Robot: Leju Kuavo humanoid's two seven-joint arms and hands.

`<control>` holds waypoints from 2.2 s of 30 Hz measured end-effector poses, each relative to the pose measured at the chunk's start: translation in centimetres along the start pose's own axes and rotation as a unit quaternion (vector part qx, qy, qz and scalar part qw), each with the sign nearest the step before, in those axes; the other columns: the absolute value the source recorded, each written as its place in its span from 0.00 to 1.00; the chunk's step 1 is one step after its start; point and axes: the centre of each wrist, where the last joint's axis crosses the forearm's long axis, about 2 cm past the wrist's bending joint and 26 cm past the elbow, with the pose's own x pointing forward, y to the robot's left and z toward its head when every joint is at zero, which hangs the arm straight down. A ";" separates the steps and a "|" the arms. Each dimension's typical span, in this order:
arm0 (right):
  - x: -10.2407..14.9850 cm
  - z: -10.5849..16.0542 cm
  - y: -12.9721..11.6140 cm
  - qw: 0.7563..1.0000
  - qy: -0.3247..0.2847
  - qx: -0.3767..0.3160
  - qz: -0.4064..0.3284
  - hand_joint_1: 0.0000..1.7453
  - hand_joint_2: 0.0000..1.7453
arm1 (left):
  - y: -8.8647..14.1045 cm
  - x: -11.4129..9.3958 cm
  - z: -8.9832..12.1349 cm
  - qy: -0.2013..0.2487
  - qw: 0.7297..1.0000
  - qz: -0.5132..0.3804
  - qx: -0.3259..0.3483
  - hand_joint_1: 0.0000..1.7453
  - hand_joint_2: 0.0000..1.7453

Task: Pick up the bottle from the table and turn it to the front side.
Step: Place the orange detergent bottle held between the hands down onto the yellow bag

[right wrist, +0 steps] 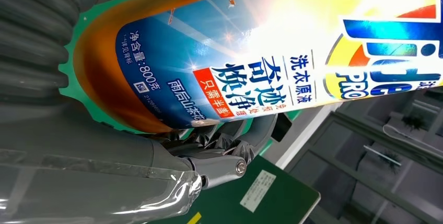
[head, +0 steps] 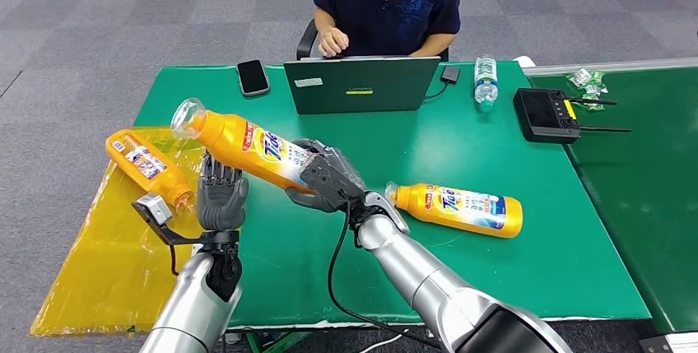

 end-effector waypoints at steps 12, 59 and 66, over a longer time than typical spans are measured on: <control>-1.5 1.3 1.3 0.998 0.037 0.029 -0.035 1.00 1.00 | -0.7 1.7 -2.1 -0.037 0.999 -0.029 -0.023 0.00 1.00; -3.1 3.6 3.2 0.995 0.075 0.024 -0.063 1.00 1.00 | -1.2 -1.7 0.5 0.021 0.998 0.062 0.008 1.00 1.00; -3.3 3.9 3.3 0.995 0.078 0.028 -0.060 0.22 1.00 | -1.1 -1.9 0.7 0.026 0.998 0.059 0.015 1.00 1.00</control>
